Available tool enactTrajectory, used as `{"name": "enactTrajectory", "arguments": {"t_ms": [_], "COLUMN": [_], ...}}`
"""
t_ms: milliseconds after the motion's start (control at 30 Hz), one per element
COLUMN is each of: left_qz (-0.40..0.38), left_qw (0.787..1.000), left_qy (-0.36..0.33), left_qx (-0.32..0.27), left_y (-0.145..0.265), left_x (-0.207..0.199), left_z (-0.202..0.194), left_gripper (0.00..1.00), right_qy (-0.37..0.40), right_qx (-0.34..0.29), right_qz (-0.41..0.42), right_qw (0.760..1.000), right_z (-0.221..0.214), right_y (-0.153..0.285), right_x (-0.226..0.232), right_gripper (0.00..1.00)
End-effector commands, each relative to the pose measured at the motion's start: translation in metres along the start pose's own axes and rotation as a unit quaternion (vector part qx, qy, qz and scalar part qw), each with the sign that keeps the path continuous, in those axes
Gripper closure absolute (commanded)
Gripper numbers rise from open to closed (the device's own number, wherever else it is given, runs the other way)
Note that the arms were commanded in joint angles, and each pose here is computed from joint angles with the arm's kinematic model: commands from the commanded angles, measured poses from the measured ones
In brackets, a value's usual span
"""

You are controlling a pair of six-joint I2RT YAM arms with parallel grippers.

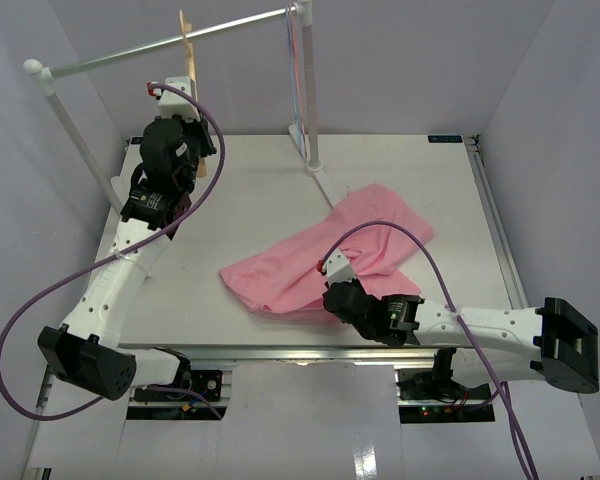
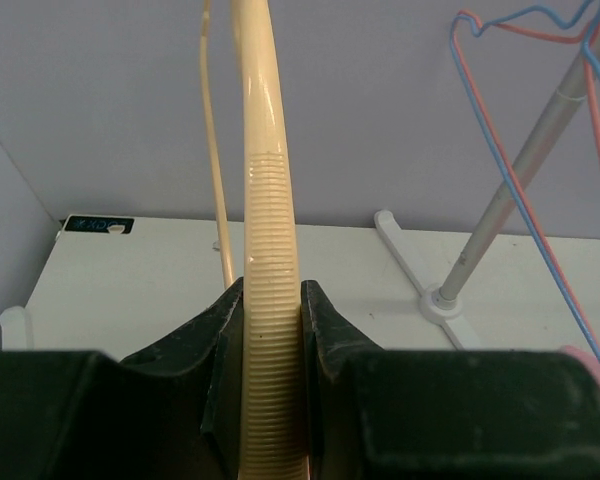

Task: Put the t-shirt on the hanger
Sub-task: Pick up the hanger from the clothesline.

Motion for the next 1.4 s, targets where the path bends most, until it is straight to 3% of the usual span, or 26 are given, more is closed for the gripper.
{"name": "enactTrajectory", "arguments": {"t_ms": [0,533,633,800,1100,1233,1367], "left_qz": [-0.038,-0.095,-0.115,-0.075,-0.119,-0.215,-0.307], "left_qw": [0.997,0.994,0.993,0.996,0.993,0.973,0.936], "left_qy": [0.008,-0.025,-0.025,-0.004,0.015,0.044,0.076], "left_qx": [-0.073,-0.054,-0.021,0.042,0.019,0.073,0.155], "left_y": [0.018,0.04,0.048,0.063,0.118,0.146,0.181], "left_x": [-0.002,-0.005,-0.007,0.005,0.013,-0.003,-0.017], "left_z": [0.038,0.024,0.013,-0.005,-0.006,-0.032,-0.077], "left_gripper": [1.0,1.0,1.0,1.0,1.0,1.0,1.0], "right_qy": [-0.013,-0.014,-0.016,-0.019,-0.018,-0.051,-0.09], "right_qx": [-0.025,-0.028,-0.03,-0.033,-0.029,-0.023,-0.017], "right_qz": [-0.001,0.005,0.009,0.01,0.003,-0.004,-0.018], "right_qw": [1.0,0.999,0.999,0.999,0.999,0.998,0.996], "right_z": [0.013,0.015,0.015,0.016,0.015,0.018,0.021], "right_y": [0.002,0.004,0.005,0.007,0.004,0.0,0.003], "right_x": [-0.001,-0.001,-0.001,-0.001,-0.002,-0.015,-0.035], "right_gripper": [0.92,0.92,0.92,0.92,0.92,0.92,0.92]}}
Point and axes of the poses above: each gripper's point midway between its finger pads, its own y axis back along the fingers, its own x axis along the line the jaws close on, z = x × y, the point moved 6 cm from there along y, back along the fingers, and after that the axes turned 1 degree about y, right-handed, at the moved point
